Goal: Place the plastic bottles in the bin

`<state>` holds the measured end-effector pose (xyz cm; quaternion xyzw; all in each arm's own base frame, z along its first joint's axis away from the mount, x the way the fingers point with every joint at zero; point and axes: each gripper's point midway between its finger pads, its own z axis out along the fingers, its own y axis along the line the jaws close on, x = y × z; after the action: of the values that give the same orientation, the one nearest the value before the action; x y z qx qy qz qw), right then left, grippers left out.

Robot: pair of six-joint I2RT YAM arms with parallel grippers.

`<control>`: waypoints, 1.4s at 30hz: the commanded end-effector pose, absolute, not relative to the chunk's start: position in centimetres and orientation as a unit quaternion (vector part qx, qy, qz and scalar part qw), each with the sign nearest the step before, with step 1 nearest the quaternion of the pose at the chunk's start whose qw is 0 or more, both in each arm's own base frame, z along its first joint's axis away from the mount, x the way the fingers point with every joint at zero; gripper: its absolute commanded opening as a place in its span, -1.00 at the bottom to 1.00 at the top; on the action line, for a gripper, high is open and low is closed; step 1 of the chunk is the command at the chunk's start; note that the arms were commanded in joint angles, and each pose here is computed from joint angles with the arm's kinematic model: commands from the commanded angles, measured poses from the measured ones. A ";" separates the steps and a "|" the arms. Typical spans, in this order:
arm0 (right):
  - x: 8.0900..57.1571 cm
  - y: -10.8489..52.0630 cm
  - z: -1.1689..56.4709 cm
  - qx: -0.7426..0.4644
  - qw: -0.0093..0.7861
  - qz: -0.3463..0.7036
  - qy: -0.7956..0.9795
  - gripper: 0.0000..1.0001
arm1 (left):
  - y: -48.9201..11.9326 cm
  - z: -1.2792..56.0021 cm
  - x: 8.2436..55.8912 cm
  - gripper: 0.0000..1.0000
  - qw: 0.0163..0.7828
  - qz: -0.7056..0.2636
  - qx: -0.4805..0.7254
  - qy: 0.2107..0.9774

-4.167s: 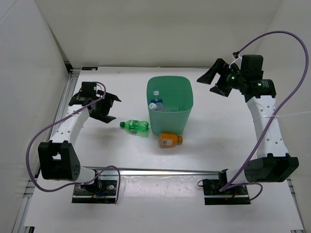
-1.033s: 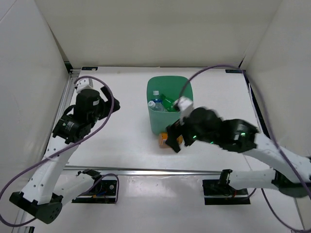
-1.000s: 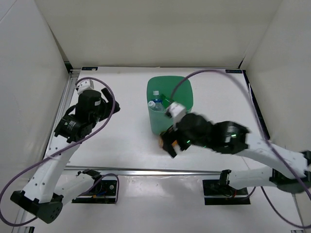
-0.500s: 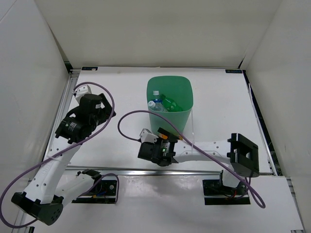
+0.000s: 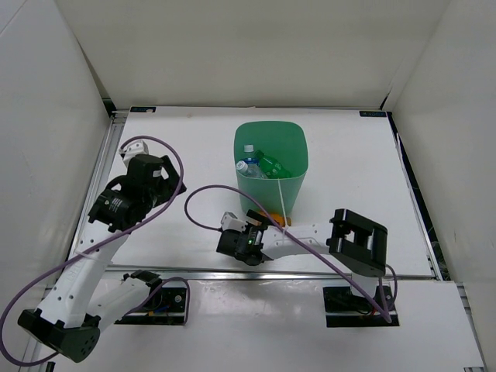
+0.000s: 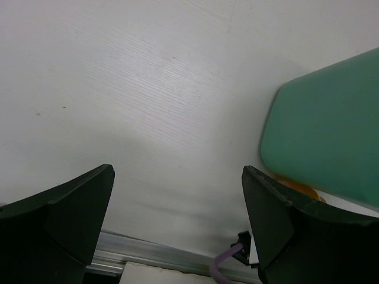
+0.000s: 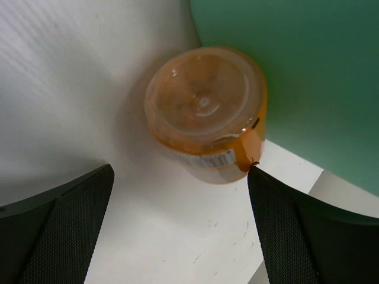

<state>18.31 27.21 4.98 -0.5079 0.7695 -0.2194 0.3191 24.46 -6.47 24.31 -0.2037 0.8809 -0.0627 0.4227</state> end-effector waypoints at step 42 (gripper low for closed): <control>17.1 37.9 29.7 -0.391 0.427 0.031 0.815 -0.39 | -2.1 25.0 23.0 1.00 0.449 0.024 -0.249 0.858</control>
<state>16.87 35.69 15.27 -0.4740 0.8249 -0.0991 0.2916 24.13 -3.99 25.59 -0.2420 0.8556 -0.0272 0.4567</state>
